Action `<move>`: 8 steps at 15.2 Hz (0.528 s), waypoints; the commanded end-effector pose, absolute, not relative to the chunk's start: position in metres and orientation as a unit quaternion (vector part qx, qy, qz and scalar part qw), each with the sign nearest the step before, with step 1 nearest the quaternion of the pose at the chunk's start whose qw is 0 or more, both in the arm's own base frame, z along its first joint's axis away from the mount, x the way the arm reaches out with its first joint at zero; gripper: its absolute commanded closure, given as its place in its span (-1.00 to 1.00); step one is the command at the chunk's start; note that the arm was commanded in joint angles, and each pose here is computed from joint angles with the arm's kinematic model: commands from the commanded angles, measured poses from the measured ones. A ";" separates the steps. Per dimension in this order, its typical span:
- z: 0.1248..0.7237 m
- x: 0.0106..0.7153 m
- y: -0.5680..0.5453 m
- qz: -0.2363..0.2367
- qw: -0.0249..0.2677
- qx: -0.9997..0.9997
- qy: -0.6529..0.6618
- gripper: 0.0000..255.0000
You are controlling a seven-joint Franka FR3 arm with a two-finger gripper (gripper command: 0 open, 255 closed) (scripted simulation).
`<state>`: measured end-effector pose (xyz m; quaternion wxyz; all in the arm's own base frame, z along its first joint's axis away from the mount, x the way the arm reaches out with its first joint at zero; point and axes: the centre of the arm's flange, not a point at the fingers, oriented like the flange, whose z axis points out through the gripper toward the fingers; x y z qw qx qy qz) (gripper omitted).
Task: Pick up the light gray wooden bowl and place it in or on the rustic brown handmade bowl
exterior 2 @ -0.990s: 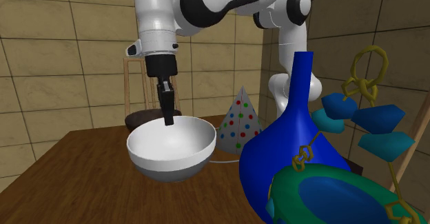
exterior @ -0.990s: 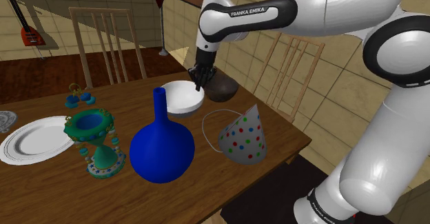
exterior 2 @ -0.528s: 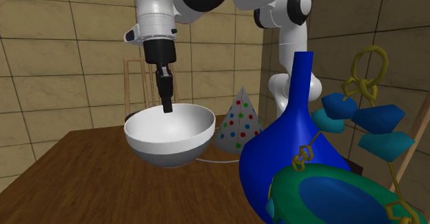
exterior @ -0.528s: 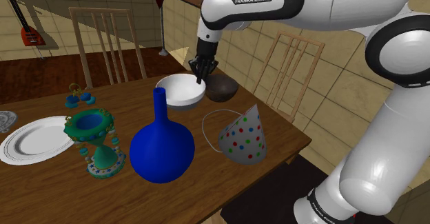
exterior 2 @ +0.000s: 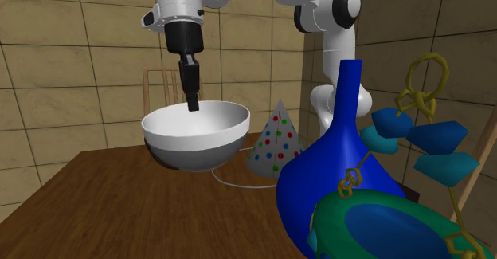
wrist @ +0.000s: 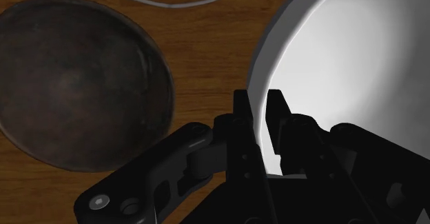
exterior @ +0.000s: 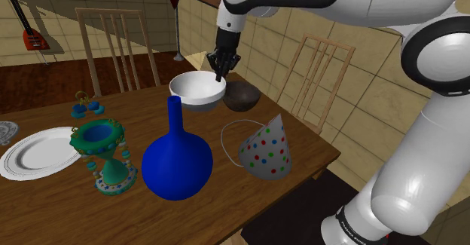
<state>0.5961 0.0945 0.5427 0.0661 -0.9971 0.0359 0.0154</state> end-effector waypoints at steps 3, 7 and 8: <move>0.565 0.597 0.094 0.015 0.066 -0.997 0.036 1.00; 0.583 0.597 0.094 0.015 0.066 -0.997 0.036 1.00; 0.586 0.598 0.081 0.015 0.066 -0.997 0.036 1.00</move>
